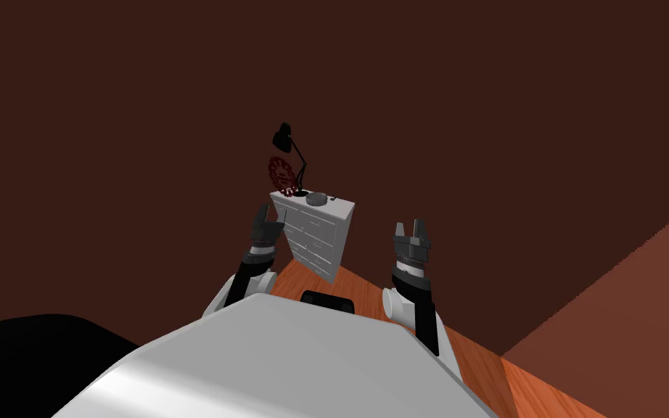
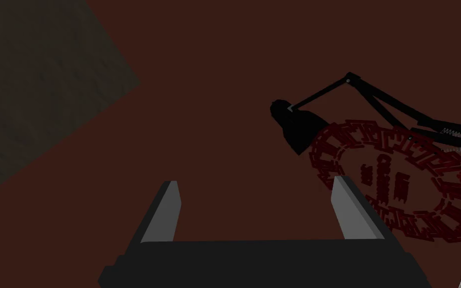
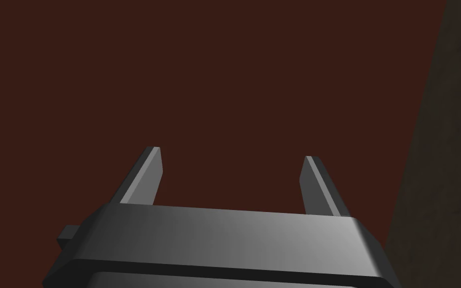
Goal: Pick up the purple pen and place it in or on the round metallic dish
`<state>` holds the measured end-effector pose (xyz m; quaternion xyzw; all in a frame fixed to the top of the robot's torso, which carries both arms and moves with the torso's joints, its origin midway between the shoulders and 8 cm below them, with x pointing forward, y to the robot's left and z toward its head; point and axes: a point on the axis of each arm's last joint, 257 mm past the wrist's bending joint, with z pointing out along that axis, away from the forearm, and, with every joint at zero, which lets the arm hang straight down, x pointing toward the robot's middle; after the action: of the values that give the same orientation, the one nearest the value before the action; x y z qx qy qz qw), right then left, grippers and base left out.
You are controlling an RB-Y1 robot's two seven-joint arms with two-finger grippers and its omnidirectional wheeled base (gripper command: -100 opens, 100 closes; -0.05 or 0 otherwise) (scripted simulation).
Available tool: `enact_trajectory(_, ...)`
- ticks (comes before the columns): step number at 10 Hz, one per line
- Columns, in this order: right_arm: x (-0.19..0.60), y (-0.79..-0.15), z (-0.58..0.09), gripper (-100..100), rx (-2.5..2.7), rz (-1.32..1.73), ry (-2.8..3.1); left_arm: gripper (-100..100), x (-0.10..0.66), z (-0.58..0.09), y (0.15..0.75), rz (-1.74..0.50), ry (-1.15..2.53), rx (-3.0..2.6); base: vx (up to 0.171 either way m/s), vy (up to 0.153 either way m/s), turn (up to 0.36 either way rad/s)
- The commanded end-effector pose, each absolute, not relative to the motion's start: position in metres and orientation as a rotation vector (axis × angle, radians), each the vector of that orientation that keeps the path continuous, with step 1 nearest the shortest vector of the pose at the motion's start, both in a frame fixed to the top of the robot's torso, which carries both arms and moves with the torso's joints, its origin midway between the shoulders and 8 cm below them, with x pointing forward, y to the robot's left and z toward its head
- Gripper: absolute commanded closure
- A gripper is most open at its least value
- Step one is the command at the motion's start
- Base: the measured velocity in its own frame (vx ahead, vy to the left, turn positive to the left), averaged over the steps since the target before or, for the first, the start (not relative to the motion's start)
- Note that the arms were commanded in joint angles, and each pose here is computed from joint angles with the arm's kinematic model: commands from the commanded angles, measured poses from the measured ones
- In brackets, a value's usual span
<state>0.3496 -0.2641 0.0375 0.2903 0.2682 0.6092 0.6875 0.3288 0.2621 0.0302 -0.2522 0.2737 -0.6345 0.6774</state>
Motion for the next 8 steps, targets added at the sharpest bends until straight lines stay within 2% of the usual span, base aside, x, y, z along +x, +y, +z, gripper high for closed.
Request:
enact_trajectory(1,0.35,-0.264,0.037,0,0.65,1.364,0.6,-100,0.329,0.027,0.265,-1.39,0.662,-0.53,-0.036,0.009,-0.042)
enact_trajectory(8,0.35,-0.264,0.037,0,0.65,1.364,0.6,-100,0.333,0.008,0.299,-1.133,0.881,-0.35,-0.087,0.037,-0.052)
